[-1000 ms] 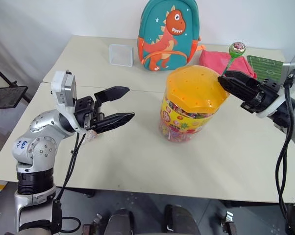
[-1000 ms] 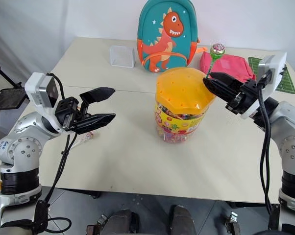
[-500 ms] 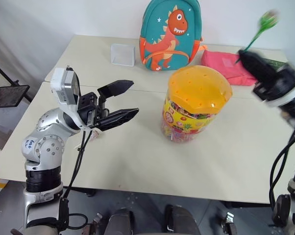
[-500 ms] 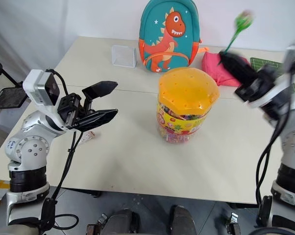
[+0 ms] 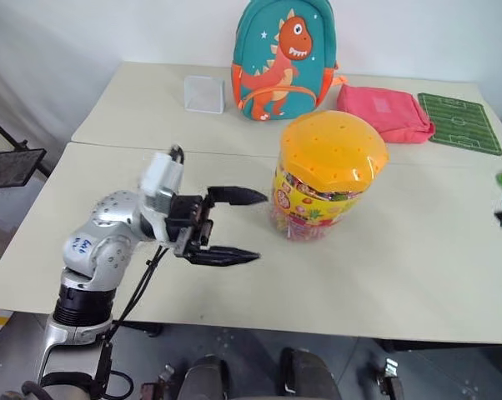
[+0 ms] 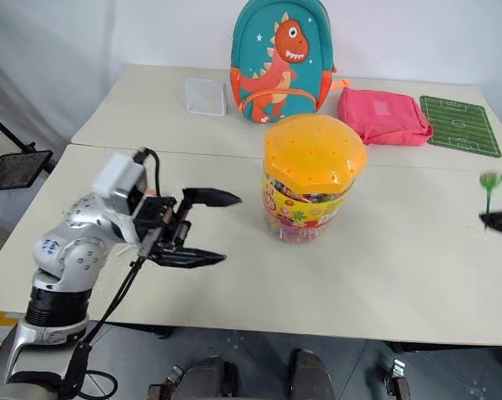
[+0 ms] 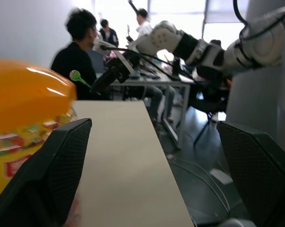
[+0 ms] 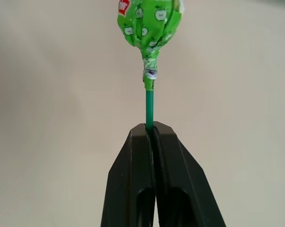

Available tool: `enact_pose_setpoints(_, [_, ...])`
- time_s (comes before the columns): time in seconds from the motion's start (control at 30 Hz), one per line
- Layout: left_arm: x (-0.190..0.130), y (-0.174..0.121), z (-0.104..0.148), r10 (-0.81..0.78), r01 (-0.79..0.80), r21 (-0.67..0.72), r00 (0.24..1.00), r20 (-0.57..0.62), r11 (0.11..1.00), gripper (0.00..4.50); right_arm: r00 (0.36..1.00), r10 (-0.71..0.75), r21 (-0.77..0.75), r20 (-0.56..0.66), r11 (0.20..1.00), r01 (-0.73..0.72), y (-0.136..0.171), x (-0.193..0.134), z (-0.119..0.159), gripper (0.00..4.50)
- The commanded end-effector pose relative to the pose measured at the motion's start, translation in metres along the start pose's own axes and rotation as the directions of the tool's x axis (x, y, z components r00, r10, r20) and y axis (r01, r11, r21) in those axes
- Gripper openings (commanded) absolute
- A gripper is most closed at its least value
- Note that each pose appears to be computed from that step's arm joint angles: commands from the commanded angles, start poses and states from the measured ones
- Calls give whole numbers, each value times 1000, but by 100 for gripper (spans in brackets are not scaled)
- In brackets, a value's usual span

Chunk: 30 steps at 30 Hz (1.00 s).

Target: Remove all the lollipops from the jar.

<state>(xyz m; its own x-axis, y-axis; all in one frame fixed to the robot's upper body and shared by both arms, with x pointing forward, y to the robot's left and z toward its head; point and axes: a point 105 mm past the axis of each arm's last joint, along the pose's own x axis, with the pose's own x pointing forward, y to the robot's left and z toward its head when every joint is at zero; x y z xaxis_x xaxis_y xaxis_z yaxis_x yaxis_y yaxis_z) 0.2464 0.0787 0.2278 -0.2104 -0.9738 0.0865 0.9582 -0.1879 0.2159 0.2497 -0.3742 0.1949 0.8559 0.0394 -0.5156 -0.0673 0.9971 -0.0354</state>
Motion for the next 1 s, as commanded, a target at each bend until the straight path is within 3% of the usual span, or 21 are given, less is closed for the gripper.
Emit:
enact_pose_setpoints(0.03, [0,-4,-8,-37,39,26,996,-79,999,450,995,-35,-71,-89,997,29,-2,2,-14,1])
enact_pose_setpoints(0.13, [-9,8,-21,33,-29,28,984,-178,999,450,961,-113,-79,-251,992,96,-14,18,-59,1])
enact_pose_setpoints(0.23, [-20,8,-28,57,-56,13,968,-246,998,450,946,-111,-117,-306,990,78,-13,25,-73,1])
enact_pose_setpoints(0.37, [-21,0,-26,32,-39,-27,973,-227,999,450,943,-88,-143,-322,989,43,-12,20,-73,98])
enact_pose_setpoints(0.47, [-23,-3,-26,32,-40,-31,971,-236,999,450,959,-84,-150,-270,988,44,-18,14,-64,208])
enact_pose_setpoints(0.57, [-29,-2,-28,63,-73,-35,971,-231,997,450,989,-15,-201,-148,980,-15,-16,7,-49,312])
enact_pose_setpoints(0.63, [-37,3,-31,126,-138,-33,965,-229,990,450,989,149,-278,5,950,-142,-2,-5,-34,380])
enact_pose_setpoints(0.7, [-49,11,-36,229,-238,-9,942,-246,971,450,915,318,-387,249,899,-208,13,-28,-8,448])
enact_pose_setpoints(0.77, [-59,16,-38,295,-301,15,922,-251,953,450,844,372,-479,387,863,-161,19,-44,6,448])
enact_pose_setpoints(0.83, [-71,22,-40,373,-372,55,891,-259,926,450,827,446,-541,341,813,-215,31,-45,6,448])
enact_pose_setpoints(0.93, [-106,27,-55,512,-501,125,793,-330,856,450,691,694,-660,201,618,-429,93,-45,-3,448])
enact_pose_setpoints(1.0, [-117,26,-63,553,-534,157,755,-353,831,450,632,768,-703,108,508,-497,120,-40,-19,448])
